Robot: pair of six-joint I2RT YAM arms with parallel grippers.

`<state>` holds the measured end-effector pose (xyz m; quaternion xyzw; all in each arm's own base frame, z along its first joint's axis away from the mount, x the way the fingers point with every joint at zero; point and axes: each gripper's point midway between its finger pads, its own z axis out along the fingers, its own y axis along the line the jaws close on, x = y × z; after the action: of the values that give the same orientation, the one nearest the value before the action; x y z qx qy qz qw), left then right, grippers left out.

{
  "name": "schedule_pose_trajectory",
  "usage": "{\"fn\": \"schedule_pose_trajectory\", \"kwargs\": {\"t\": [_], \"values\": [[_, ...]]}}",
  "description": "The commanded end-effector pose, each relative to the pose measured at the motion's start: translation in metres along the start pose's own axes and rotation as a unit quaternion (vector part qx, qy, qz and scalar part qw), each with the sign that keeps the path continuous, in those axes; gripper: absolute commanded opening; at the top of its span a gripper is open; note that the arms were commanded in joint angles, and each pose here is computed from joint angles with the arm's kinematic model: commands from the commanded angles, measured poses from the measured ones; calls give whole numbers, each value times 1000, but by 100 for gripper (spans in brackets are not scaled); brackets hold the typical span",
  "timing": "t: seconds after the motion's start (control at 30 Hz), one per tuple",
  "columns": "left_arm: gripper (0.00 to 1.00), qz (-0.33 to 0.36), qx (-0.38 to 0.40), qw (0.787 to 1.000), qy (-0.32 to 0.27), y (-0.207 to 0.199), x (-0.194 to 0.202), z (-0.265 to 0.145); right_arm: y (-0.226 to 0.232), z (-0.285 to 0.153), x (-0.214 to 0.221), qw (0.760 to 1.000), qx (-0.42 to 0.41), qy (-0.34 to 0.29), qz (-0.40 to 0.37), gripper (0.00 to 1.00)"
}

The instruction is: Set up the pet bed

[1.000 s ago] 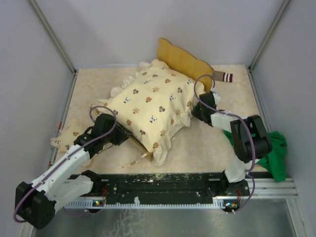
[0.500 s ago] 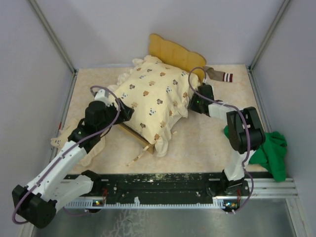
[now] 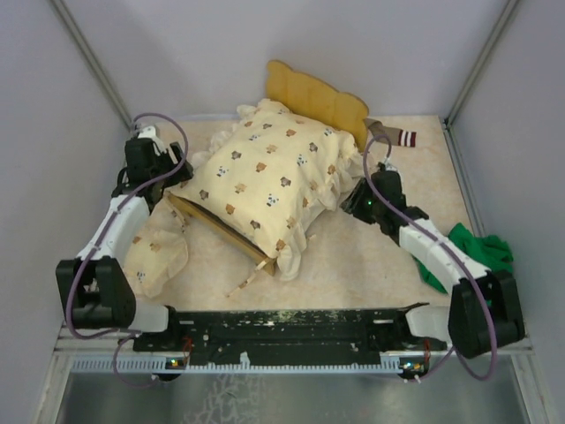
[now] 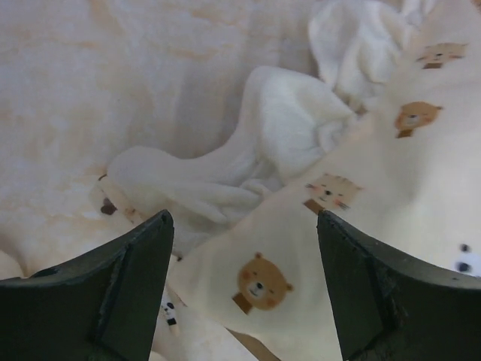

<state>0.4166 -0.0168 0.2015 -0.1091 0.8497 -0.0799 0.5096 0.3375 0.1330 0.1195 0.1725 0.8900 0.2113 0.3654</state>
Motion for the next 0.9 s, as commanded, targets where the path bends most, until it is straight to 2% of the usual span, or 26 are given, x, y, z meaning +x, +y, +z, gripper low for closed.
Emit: {"fn": "schedule_pose_trajectory", "kwargs": {"t": [0.0,0.1,0.2,0.37,0.47,0.53,0.73,0.87], "values": [[78,-3,-56,998,-26,31,-14,25,31,-27,26,998,-62,5,1,41],[72,-26,-113,992,-43,63,-21,42,30,-36,38,998,-59,17,-7,41],[65,-50,-121,991,-22,78,-19,62,26,-40,46,998,-66,20,-6,40],[37,-69,-70,994,57,70,13,92,16,-42,50,998,-58,13,-21,40],[34,-92,-38,990,96,58,36,90,15,-44,44,998,-46,7,-39,40],[31,-112,-57,985,118,62,51,79,15,-47,40,998,-41,6,-50,40],[30,-139,-46,979,140,54,86,38,-12,-41,25,998,30,-42,-42,38],[29,-162,-15,973,165,39,118,13,-6,-31,19,998,18,-41,-42,38]]}}
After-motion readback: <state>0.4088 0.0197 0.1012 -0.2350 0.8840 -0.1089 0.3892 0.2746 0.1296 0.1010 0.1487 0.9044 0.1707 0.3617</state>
